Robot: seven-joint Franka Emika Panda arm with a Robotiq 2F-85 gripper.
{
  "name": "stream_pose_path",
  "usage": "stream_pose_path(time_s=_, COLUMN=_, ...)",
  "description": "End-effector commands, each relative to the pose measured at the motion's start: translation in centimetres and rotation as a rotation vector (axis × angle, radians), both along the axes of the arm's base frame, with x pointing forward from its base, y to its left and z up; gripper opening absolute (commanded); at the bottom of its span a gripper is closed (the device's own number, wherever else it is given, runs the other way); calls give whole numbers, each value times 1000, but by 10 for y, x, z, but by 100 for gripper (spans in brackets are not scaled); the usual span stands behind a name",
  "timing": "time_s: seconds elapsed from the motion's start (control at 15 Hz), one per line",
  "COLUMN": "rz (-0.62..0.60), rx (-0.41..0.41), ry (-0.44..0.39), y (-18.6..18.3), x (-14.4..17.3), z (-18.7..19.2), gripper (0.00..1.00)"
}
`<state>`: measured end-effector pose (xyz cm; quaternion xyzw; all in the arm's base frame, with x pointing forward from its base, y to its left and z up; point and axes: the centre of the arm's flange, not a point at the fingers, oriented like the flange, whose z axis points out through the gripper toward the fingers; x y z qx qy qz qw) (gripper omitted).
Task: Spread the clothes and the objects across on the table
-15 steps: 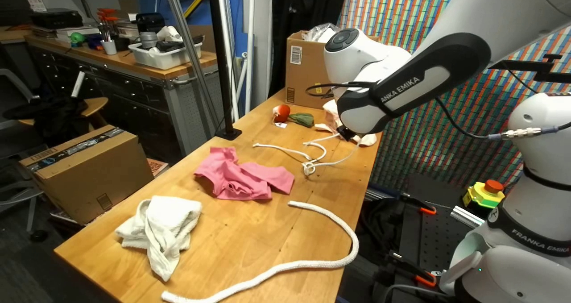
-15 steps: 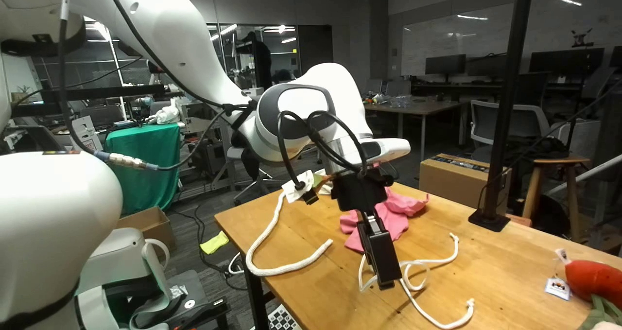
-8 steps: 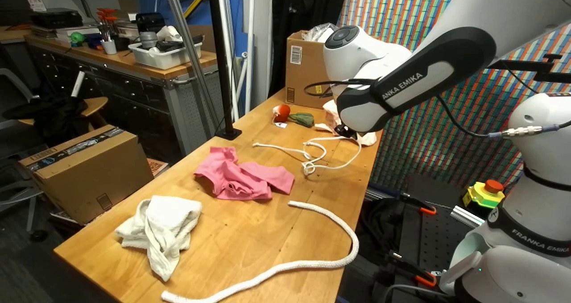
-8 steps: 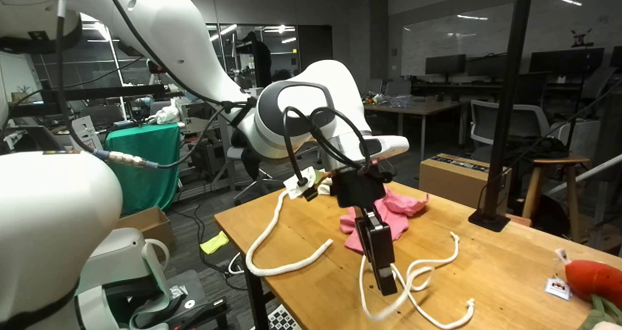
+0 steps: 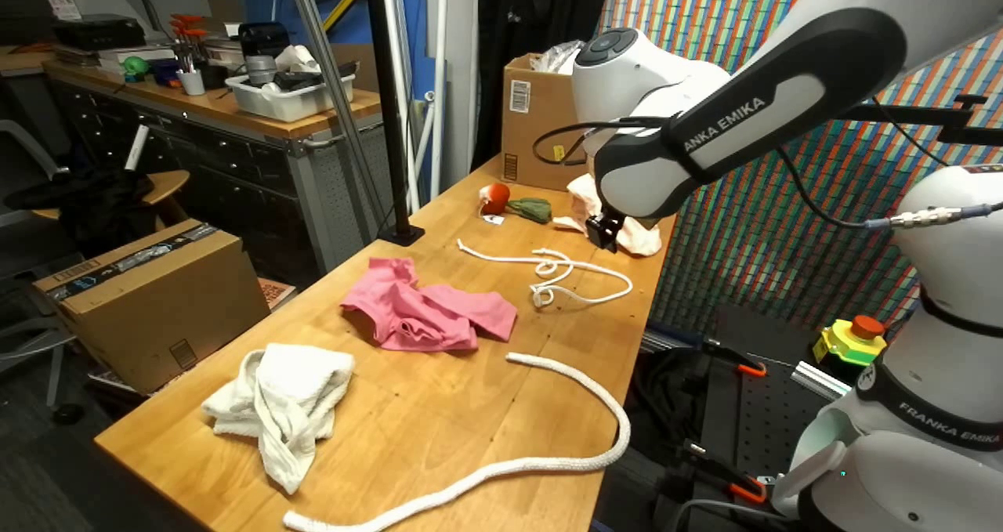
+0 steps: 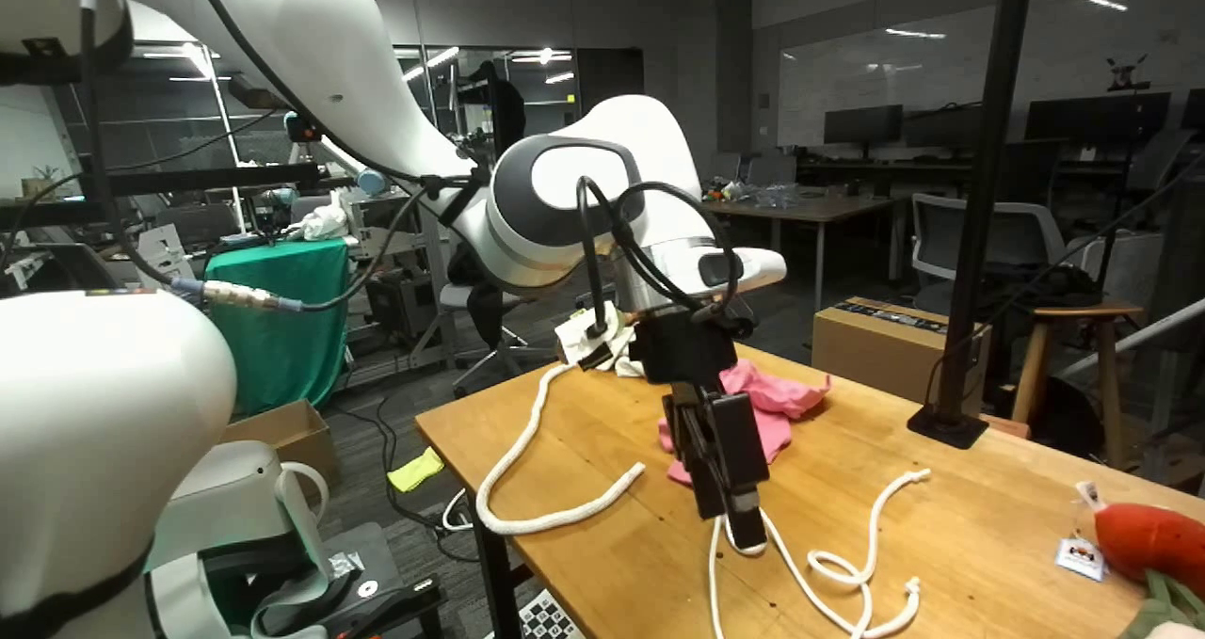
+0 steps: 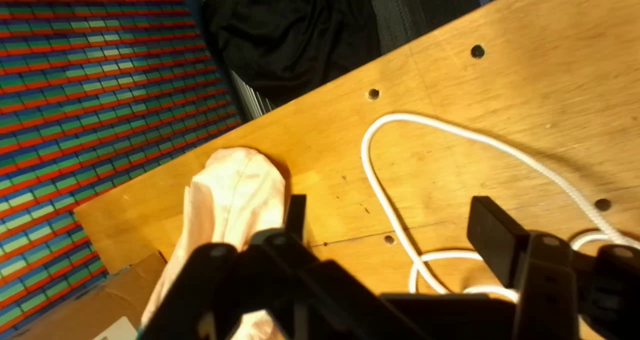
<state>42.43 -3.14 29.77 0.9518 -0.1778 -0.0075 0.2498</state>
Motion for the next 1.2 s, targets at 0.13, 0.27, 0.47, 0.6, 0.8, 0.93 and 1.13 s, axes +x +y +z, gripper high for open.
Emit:
stream_pose_path(time_s=0.13, rz=271, rx=117, ry=97, y=61, x=-15, z=62, gripper=100)
stream_pose_path(time_s=0.27, rz=367, rx=150, ry=145, y=79, x=-15, z=78, gripper=100)
stream_pose_path(time_s=0.47, rz=509, rx=213, ry=215, y=102, x=-22, z=106, gripper=100)
stream_pose_path(time_s=0.6, rz=597, rx=266, ry=237, y=111, x=-30, z=128, gripper=100)
stream_pose_path(time_s=0.8, rz=670, rx=316, ry=154, y=116, x=-47, z=158, gripper=100)
stream_pose_path(time_s=0.93, rz=680, rx=349, ry=23, y=112, x=-59, z=175, gripper=100)
stream_pose_path(time_s=1.13, rz=662, rx=404, ry=-138, y=104, x=-79, z=190, gripper=100)
